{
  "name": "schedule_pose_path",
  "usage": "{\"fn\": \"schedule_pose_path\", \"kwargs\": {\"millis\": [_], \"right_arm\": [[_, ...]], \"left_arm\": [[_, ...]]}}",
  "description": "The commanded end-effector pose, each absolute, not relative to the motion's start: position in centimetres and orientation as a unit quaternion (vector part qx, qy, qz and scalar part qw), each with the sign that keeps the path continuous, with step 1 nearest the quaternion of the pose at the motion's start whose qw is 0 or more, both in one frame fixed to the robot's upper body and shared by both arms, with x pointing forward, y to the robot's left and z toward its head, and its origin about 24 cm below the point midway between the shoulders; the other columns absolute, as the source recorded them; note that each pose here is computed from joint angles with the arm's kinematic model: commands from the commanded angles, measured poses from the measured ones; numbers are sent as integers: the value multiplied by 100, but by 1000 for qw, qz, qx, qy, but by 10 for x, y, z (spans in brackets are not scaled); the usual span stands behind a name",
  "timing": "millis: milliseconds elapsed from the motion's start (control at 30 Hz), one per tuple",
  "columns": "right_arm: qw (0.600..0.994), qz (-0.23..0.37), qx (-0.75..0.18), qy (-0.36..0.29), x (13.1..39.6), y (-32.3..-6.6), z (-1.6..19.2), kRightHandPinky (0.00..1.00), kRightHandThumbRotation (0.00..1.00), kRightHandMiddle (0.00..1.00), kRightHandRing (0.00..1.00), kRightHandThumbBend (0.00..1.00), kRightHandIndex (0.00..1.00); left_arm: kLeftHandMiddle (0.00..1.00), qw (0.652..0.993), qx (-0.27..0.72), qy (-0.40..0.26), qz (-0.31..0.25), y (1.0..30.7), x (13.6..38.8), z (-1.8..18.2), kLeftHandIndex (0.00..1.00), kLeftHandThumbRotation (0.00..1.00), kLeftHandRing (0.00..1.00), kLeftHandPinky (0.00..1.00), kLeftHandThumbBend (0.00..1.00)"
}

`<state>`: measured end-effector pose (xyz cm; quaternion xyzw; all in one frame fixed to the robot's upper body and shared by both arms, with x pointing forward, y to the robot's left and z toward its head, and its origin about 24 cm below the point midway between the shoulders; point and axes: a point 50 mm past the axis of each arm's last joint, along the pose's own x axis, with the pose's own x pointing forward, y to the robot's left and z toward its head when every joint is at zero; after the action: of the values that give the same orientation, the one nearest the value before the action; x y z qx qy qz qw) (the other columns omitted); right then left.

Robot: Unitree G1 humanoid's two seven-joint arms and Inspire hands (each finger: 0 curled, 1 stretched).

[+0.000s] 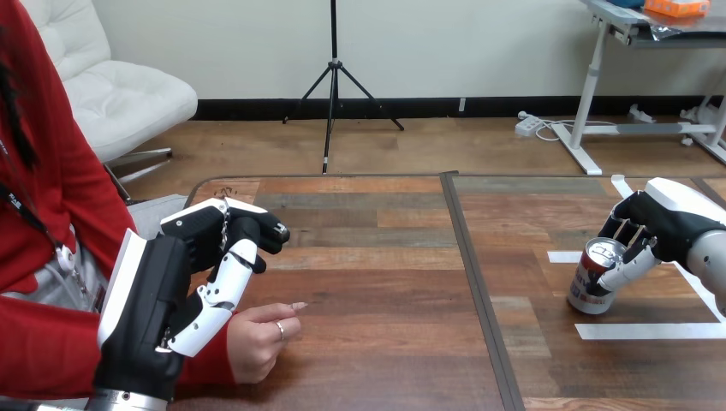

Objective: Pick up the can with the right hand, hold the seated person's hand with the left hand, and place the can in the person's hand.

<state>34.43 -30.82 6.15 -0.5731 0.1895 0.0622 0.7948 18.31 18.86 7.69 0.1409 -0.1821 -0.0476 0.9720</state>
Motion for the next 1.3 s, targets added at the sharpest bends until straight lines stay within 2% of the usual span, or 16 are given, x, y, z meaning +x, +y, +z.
{"fn": "schedule_pose_path", "kwargs": {"millis": [0,433,600,700,800,900,967,1267], "right_arm": [[805,54,-569,157,353,-300,72,48,0,53,52,78,46],[804,57,-572,153,353,-301,73,48,0,53,52,80,45],[802,58,-575,150,354,-301,75,49,0,54,52,80,46],[803,58,-574,148,354,-300,77,49,0,54,52,80,46],[805,59,-571,147,355,-300,79,49,0,54,52,79,46],[808,59,-568,146,357,-299,80,49,0,54,53,79,46],[809,59,-567,144,357,-299,81,49,0,54,53,78,47],[815,59,-563,127,359,-297,86,46,0,53,51,79,47]], "left_arm": [[56,965,148,-212,-47,189,187,91,50,61,56,44,15],[57,958,177,-219,-50,190,188,93,50,60,55,44,13],[57,943,234,-227,-65,193,188,97,52,55,55,43,13],[59,931,276,-226,-76,194,188,100,54,47,56,44,18],[61,916,325,-218,-82,196,188,104,57,42,57,46,27],[63,901,371,-207,-86,198,188,108,60,39,59,47,41],[65,894,392,-201,-86,199,187,111,63,36,61,49,57],[70,843,494,-174,-126,203,193,117,69,28,64,52,91]]}}
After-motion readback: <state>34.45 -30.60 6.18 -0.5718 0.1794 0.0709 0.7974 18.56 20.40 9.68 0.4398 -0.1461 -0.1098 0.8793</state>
